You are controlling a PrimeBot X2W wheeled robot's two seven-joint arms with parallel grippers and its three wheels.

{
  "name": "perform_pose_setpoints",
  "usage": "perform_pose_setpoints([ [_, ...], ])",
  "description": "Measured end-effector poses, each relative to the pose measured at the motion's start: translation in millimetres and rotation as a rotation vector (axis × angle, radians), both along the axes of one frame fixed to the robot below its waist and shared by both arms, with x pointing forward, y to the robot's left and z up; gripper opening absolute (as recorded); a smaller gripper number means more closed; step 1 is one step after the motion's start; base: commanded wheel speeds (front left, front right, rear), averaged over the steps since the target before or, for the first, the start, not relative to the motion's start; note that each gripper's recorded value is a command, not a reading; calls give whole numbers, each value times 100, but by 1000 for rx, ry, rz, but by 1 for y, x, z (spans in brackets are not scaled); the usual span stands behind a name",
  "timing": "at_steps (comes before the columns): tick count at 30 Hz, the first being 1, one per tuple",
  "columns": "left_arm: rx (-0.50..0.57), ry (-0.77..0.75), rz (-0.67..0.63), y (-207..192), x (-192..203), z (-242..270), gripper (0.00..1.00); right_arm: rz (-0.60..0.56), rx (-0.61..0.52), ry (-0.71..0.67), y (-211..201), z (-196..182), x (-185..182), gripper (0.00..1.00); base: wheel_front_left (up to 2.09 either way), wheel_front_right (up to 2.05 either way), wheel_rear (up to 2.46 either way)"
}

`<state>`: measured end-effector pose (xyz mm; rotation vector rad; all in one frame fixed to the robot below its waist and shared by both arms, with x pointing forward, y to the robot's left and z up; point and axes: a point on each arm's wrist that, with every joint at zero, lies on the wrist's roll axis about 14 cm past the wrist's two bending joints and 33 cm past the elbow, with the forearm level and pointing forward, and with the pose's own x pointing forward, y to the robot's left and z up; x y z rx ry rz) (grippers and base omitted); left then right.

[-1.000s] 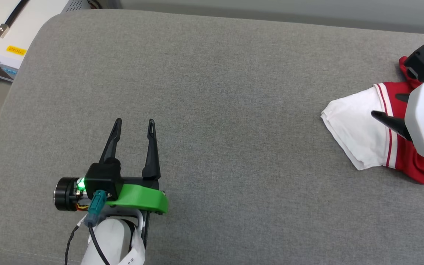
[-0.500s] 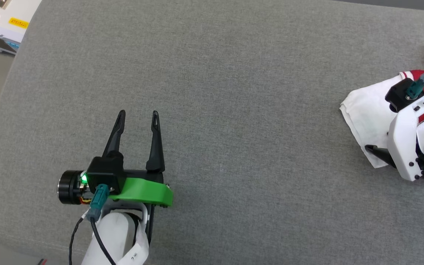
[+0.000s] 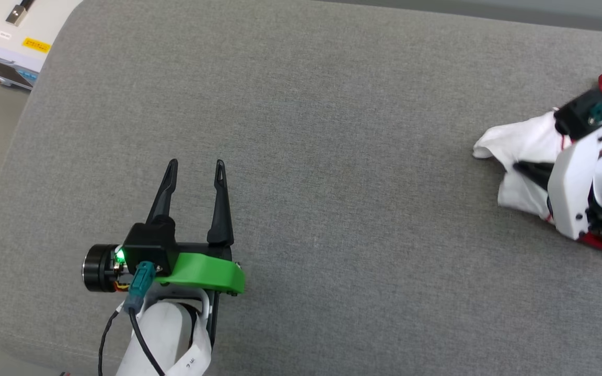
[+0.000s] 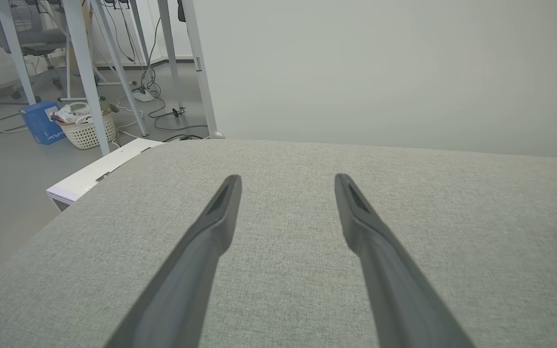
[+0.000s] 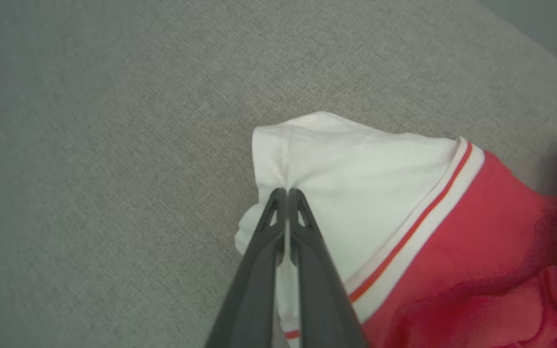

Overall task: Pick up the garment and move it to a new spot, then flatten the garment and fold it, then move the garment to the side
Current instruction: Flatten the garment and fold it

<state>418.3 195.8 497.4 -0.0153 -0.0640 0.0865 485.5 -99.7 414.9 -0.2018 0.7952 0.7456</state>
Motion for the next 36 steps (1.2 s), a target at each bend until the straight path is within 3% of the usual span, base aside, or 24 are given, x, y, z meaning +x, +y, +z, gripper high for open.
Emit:
perform_pose_setpoints([
  [6,5,-15,20,7,-4,7,100,69,147,-141,45,56,18,0,0,0,0],
  [14,-1,-2,46,14,-7,2,100,229,299,-151,134,71,0,0,0,0,0],
  [20,-7,14,72,21,-8,-3,100,334,289,-26,172,35,-38,0,0,0,0],
  [25,-6,27,73,21,-7,-8,100,393,129,167,156,-35,-88,0,0,0,0],
  [29,-8,33,72,21,-7,-10,100,397,96,177,150,-45,-93,0,0,0,0],
  [30,-8,34,73,21,-7,-10,100,395,107,162,152,-43,-93,27,0,0,0],
  [31,-8,34,74,21,-8,-10,100,387,126,144,153,-40,-91,100,0,0,0],
  [36,8,6,68,23,-8,0,100,334,261,-28,158,-5,-73,100,0,0,0],
])
